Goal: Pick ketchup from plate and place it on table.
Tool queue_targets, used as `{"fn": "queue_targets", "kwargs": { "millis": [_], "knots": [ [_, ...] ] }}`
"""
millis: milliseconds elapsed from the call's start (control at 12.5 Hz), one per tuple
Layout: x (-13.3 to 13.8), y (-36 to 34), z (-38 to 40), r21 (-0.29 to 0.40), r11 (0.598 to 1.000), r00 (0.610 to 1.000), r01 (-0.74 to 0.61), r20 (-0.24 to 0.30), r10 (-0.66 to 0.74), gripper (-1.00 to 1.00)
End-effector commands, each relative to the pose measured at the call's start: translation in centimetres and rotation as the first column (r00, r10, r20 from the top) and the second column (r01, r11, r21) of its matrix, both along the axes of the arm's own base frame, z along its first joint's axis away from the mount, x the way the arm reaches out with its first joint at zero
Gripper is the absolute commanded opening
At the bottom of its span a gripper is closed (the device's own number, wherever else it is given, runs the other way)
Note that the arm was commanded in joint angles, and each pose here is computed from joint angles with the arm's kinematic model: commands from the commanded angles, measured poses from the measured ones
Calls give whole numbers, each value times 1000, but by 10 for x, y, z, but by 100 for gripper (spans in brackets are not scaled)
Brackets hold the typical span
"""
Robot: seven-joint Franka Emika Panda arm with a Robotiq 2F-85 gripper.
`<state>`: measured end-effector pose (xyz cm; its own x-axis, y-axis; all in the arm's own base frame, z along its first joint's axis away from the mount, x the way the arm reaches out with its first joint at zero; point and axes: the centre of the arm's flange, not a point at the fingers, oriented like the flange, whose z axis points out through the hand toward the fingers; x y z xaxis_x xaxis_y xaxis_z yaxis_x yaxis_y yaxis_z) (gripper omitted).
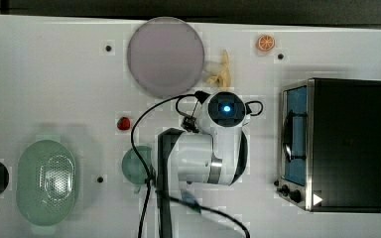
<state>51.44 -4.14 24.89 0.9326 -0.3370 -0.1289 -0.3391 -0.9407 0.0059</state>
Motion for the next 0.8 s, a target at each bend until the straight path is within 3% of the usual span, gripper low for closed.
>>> {"fn": "queue_targets", "kwargs": {
  "millis": [80,320,480,800],
  "knots": [
    [35,0,121,-16,988,977,152,156,-148,100],
    [40,8,216,-13,926,915,377,162,-370,100],
    [39,15,266,-15,888,879,459,154,-451,100],
    [30,22,334,-46,893,892,447,100,-441,100]
  ]
}}
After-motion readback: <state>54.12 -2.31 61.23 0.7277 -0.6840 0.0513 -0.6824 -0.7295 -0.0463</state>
